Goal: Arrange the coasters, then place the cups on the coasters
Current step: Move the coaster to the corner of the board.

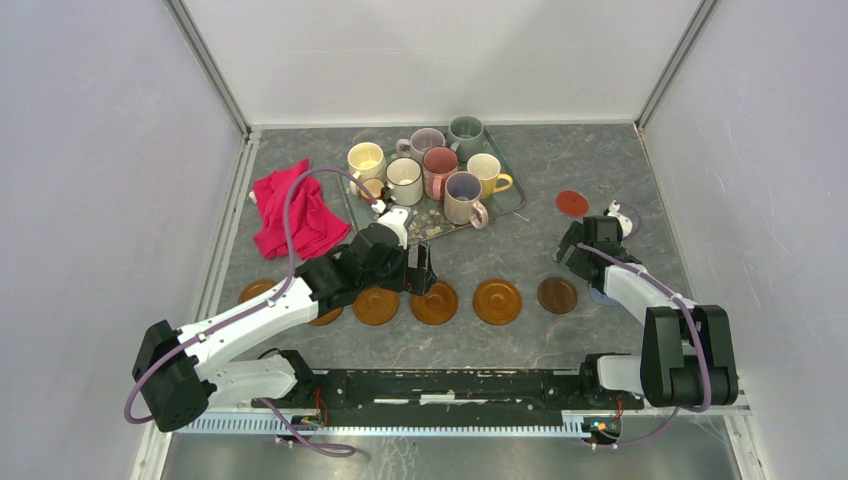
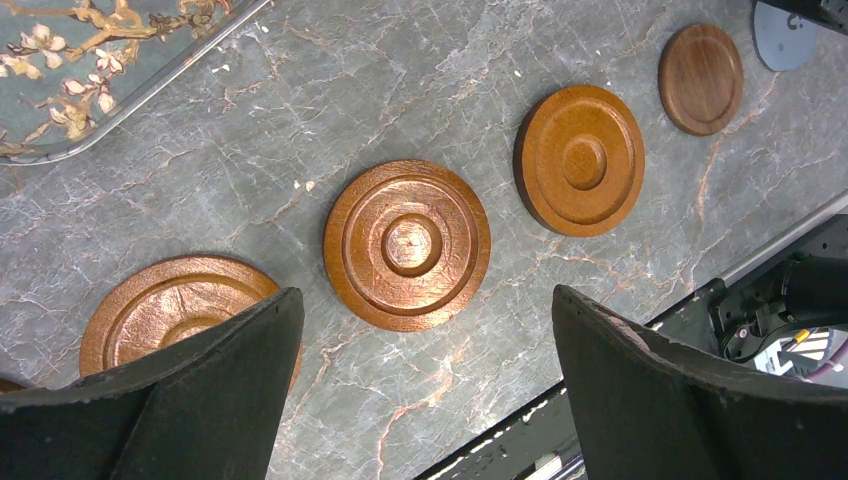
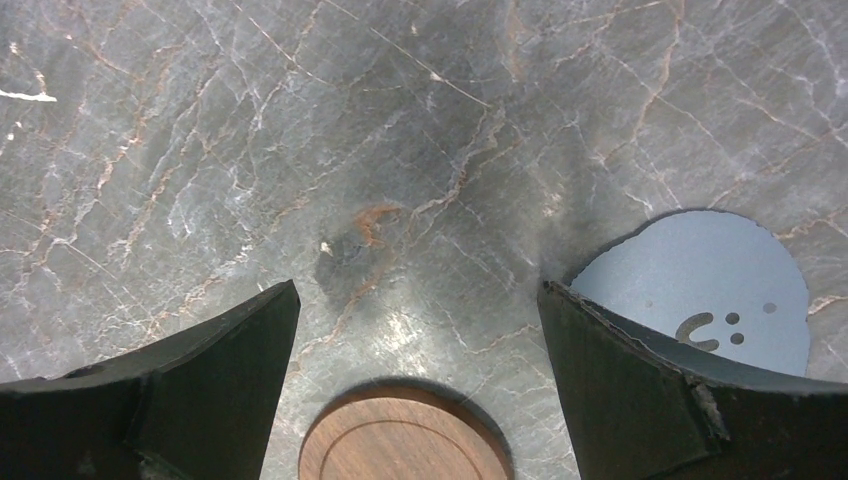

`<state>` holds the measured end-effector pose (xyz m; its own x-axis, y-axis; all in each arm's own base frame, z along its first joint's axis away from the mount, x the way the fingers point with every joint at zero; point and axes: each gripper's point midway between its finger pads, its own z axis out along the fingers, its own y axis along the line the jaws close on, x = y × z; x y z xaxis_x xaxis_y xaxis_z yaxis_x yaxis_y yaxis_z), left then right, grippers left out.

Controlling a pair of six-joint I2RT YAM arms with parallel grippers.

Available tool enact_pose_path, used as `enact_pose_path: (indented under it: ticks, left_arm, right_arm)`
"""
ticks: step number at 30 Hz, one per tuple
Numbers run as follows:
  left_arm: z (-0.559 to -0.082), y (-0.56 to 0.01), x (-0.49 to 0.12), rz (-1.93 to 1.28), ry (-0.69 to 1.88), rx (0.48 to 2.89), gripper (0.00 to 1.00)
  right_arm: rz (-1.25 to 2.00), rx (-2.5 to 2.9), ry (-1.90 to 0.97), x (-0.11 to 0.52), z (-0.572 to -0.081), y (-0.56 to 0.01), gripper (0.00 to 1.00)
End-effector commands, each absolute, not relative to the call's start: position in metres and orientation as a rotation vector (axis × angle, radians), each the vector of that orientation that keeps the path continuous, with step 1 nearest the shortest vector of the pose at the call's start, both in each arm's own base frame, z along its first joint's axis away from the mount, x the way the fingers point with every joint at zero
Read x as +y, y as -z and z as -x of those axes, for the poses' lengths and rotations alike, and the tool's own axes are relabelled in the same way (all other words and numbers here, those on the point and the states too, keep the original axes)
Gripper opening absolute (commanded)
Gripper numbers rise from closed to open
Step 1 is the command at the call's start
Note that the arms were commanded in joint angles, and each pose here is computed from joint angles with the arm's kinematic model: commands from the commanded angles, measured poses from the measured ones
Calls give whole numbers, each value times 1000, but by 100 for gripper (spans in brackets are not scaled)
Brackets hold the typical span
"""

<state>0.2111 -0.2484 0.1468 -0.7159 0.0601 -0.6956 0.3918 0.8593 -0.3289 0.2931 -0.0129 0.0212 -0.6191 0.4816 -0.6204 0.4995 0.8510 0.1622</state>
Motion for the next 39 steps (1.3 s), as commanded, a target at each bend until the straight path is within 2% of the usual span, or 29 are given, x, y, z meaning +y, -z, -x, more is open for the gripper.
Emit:
enact_pose_path:
  ticks: [1, 11, 18, 26, 34, 39]
  left_arm:
    - [-217, -153, -246, -348, 583, 2269, 100]
    - [-218, -153, -248, -353, 588, 2272, 100]
    - [-218, -152, -248, -352, 584, 2275, 100]
    - [-220, -153, -249, -360, 577, 2274, 100]
    - [-225, -161, -242, -368, 530, 2267, 100]
    - [-230, -165, -238, -361, 510, 2268, 100]
  right_arm:
    - [-741, 2402, 108, -21, -269, -11, 98]
    - [-731, 2406, 74, -16, -264, -10, 98]
    - [-679, 2340, 16, -12, -290, -38, 98]
    - [-506, 2194, -117, 4, -377, -94, 98]
    - [-364, 2125, -270, 29, -474, -109, 98]
    - [-335, 2114, -359, 44, -514, -104, 98]
